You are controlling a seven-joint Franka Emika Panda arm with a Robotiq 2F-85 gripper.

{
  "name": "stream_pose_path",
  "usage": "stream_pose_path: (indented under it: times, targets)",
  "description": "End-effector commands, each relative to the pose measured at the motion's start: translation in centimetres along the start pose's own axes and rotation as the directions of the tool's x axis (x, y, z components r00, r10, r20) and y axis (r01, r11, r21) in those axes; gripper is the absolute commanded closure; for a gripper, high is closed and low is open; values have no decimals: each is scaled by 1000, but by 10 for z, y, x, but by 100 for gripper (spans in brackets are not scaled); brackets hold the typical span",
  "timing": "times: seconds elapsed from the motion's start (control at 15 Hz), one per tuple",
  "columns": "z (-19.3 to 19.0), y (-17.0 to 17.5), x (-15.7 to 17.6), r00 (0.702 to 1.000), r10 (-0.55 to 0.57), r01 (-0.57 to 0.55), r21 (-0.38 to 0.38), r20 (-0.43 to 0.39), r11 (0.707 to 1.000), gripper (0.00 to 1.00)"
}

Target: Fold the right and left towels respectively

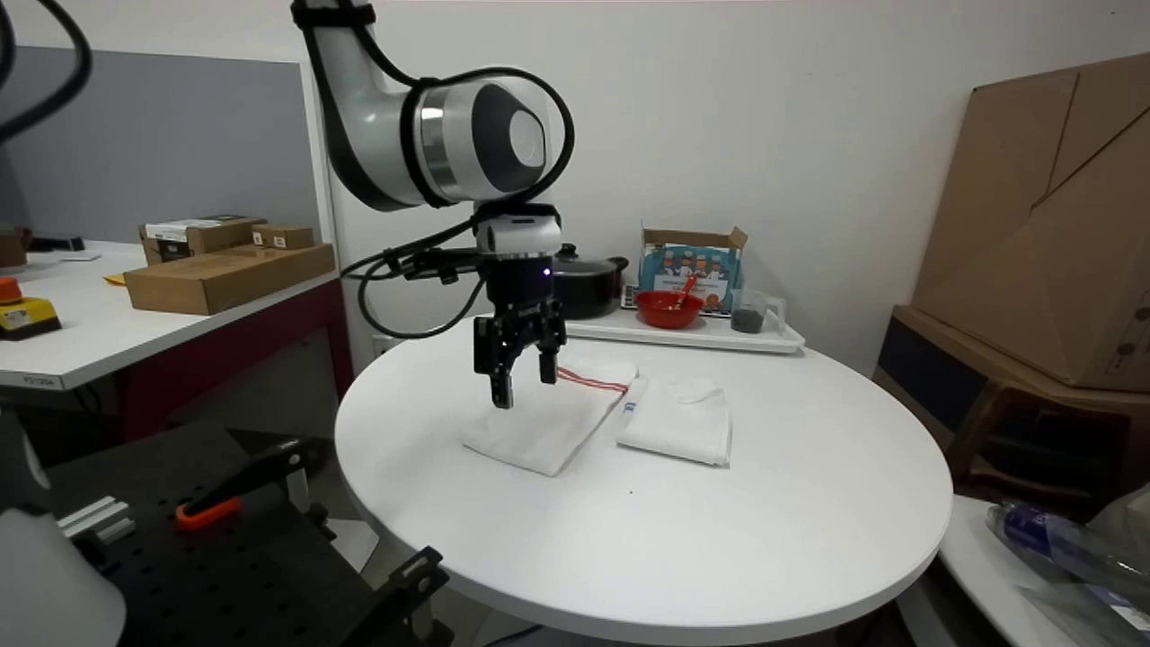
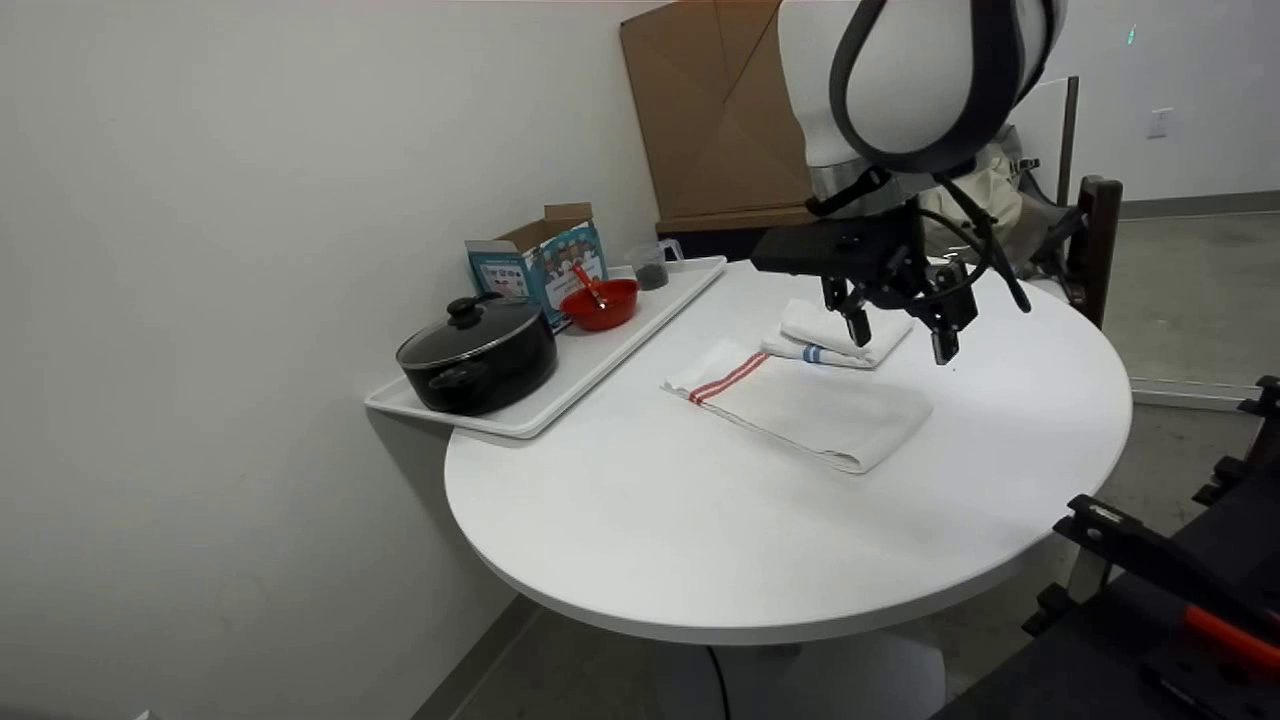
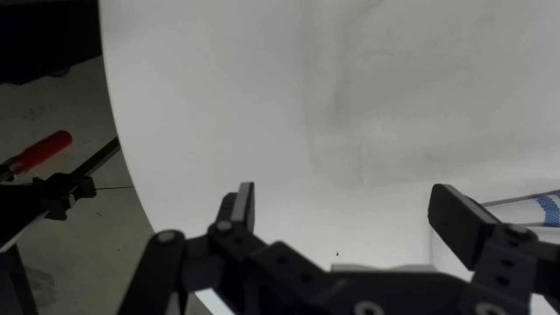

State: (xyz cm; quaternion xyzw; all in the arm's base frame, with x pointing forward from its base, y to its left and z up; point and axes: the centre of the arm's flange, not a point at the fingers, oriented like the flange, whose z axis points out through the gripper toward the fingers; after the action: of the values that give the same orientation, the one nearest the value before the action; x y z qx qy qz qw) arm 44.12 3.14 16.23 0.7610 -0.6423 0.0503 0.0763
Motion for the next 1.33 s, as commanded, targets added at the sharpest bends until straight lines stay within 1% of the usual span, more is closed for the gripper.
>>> stream_pose_path:
  times: [0.0, 0.13, 0.33, 0.53, 0.73, 0.93, 1.0, 1.13, 1.27]
  targets:
    - [7, 4, -5, 1000, 0, 1, 96, -8, 995, 0]
    - [11, -2, -10, 1000, 2, -3, 105, 14, 994, 0]
    - [24, -4, -17, 999, 10, -13, 81, 31, 997, 0]
    - [42, 3, -21, 1000, 16, -17, 52, 16, 998, 0]
    - [60, 7, -22, 1000, 14, -13, 40, -3, 999, 0]
    - [75, 7, -24, 1000, 11, -10, 39, -16, 999, 5]
    - [79, 8, -26, 1000, 12, -11, 41, -19, 999, 26]
    - [85, 10, -31, 1000, 10, -9, 40, -21, 999, 32]
    - [89, 13, -37, 1000, 9, -8, 37, -19, 999, 47]
